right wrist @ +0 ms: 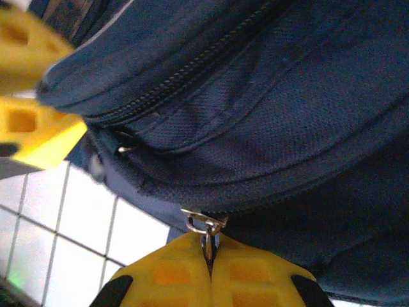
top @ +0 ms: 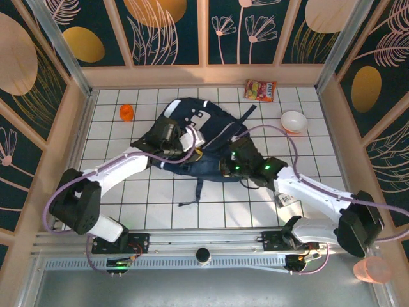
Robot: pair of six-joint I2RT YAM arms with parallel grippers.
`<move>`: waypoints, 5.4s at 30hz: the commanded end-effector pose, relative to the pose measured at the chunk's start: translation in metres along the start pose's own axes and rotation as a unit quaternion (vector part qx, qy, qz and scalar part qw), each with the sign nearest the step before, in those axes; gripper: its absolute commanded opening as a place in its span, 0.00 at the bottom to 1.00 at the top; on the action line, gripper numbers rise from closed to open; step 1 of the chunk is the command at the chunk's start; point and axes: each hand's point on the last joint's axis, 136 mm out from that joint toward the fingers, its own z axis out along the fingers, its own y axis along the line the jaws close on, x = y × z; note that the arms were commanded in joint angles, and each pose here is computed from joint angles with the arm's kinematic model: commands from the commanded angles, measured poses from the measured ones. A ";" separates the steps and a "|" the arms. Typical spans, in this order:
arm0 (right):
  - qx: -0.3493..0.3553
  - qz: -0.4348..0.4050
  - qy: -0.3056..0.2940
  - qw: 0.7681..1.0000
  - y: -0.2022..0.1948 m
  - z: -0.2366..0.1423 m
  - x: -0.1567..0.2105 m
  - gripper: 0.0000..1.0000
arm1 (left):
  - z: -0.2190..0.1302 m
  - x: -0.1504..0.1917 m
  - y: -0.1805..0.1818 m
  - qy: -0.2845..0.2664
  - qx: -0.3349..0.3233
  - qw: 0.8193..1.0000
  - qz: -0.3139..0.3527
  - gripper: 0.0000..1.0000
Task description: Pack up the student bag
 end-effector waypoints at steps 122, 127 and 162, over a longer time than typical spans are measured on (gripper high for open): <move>-0.089 -0.055 -0.156 0.982 0.009 -0.067 -0.081 0.47 | -0.029 -0.044 -0.043 -0.122 0.032 0.986 0.110 0.00; -0.085 -0.188 -0.177 0.962 0.003 -0.078 -0.062 0.49 | -0.030 -0.049 -0.047 -0.130 0.046 0.985 0.100 0.00; -0.039 -0.243 0.028 0.969 0.035 -0.002 -0.026 0.00 | -0.017 -0.047 -0.030 -0.107 0.024 0.991 0.076 0.00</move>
